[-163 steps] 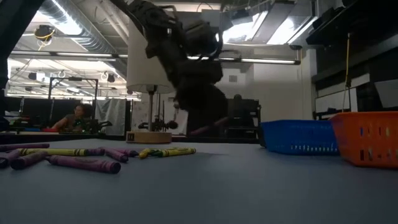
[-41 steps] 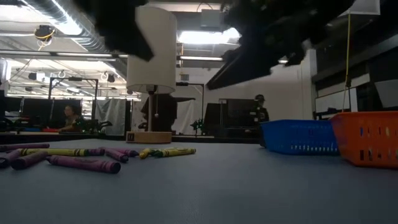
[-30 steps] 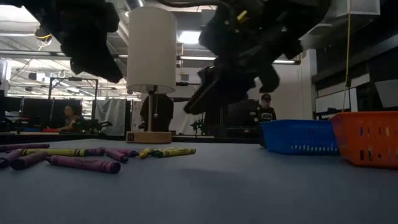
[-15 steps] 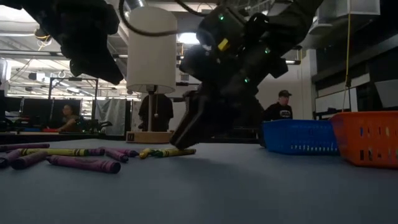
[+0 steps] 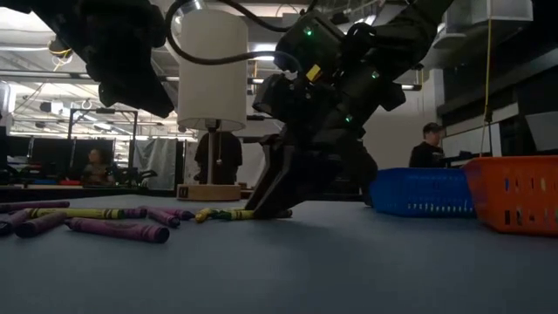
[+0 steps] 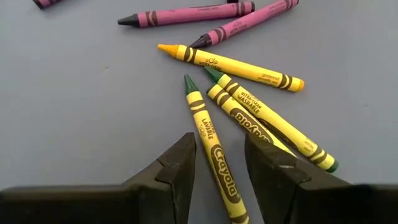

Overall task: Sort crayons
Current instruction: Put the green crayon into the blue bin, then put the purple crayon into the orange bin

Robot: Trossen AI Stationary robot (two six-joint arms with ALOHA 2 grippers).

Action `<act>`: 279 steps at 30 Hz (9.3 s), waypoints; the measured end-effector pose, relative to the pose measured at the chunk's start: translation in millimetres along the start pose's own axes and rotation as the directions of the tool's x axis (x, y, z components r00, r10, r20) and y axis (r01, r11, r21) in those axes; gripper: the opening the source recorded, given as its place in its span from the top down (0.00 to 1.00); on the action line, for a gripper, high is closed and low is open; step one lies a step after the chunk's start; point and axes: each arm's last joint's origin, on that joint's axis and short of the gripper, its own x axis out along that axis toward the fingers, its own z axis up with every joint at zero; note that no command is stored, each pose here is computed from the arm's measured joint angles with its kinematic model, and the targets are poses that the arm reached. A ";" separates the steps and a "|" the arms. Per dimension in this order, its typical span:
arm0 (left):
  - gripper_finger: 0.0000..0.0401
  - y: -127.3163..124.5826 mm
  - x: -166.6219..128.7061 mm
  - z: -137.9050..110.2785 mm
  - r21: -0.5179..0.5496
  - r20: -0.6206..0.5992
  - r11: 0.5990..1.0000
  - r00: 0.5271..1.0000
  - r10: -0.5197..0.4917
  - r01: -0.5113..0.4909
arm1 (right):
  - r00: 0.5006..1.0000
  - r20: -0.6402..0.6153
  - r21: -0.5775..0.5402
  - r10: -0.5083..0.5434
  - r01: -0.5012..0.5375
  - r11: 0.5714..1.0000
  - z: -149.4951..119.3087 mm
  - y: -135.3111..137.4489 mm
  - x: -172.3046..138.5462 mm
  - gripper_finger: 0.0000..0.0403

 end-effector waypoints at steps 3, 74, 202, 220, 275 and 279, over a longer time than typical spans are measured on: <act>0.74 0.0 0.0 0.0 0.001 0.000 1.000 1.000 0.000 0.000 | 1.000 -0.005 0.001 0.002 -0.002 1.000 -0.5 0.2 0.0 0.65; 0.74 17.5 -3.7 -21.8 -0.266 -0.267 0.946 0.957 0.115 -0.187 | 0.780 -0.623 0.117 -0.066 0.176 0.977 -14.0 21.6 -196.7 0.92; 0.98 -81.6 35.5 45.5 0.395 0.395 0.904 0.859 -0.325 0.161 | 0.730 0.659 0.208 -0.181 0.055 0.977 19.1 14.2 -156.7 0.65; 0.98 -77.3 36.8 54.6 0.365 0.443 0.918 0.838 -0.318 0.155 | 0.632 0.764 0.146 -0.129 0.025 0.989 40.0 8.2 -147.4 0.65; 0.62 -71.8 43.7 43.4 0.406 0.332 0.906 0.904 -0.270 0.121 | 0.943 0.100 0.541 0.318 -0.320 0.778 -23.1 43.0 -191.4 0.94; 0.62 -71.4 44.1 42.7 0.410 0.325 0.905 0.907 -0.267 0.119 | 0.927 -0.034 0.616 0.374 -0.275 0.738 -34.7 53.0 -188.4 0.92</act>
